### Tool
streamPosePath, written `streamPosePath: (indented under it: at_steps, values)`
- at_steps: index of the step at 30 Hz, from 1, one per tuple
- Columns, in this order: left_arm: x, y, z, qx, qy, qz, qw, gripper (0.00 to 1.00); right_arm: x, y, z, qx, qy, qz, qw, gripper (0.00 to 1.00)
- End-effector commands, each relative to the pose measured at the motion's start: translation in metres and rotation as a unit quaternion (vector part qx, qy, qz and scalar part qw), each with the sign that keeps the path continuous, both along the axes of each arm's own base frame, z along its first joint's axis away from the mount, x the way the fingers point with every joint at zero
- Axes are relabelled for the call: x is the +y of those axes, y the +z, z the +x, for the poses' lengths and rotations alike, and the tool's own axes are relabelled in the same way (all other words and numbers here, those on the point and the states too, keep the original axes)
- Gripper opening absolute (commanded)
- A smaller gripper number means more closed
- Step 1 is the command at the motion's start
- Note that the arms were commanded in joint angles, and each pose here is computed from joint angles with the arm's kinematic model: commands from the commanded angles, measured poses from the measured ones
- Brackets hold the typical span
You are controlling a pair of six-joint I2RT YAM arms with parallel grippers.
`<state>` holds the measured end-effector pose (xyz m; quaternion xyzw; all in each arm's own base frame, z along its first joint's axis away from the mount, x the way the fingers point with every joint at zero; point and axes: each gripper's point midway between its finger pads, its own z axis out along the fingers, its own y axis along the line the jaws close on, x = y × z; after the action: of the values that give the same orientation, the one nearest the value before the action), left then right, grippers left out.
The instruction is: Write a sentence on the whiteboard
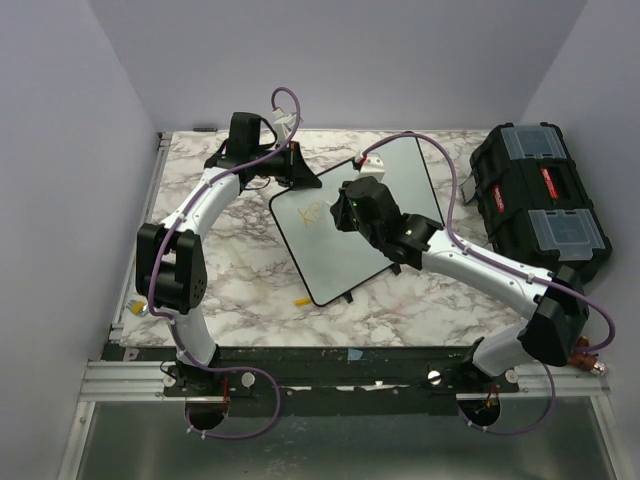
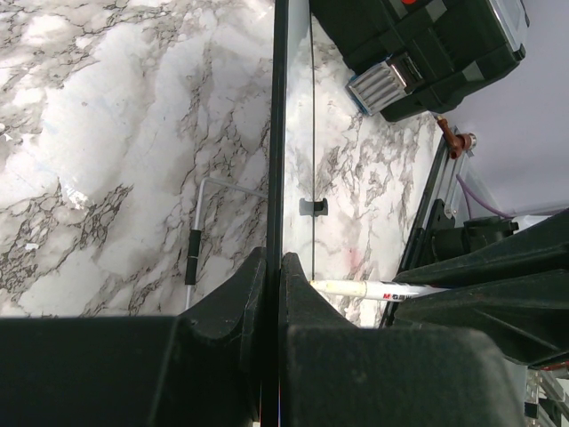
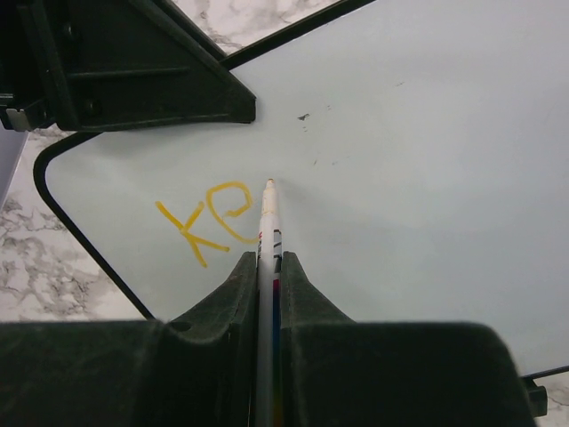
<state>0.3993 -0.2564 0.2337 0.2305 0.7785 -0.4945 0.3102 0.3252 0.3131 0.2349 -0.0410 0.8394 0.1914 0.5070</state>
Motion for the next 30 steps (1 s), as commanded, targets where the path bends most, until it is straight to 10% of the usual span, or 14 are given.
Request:
streamPosePath:
  at_steps: [1,30]
  values:
    - [-0.004,0.003,0.004,-0.052,-0.014,0.009,0.999,0.0,0.002,-0.005,0.005,0.0,0.0,0.003,1.0,0.01]
    - [-0.003,0.0,0.005,-0.052,-0.013,0.015,0.998,0.0,-0.008,-0.042,0.001,0.039,0.008,-0.025,0.999,0.01]
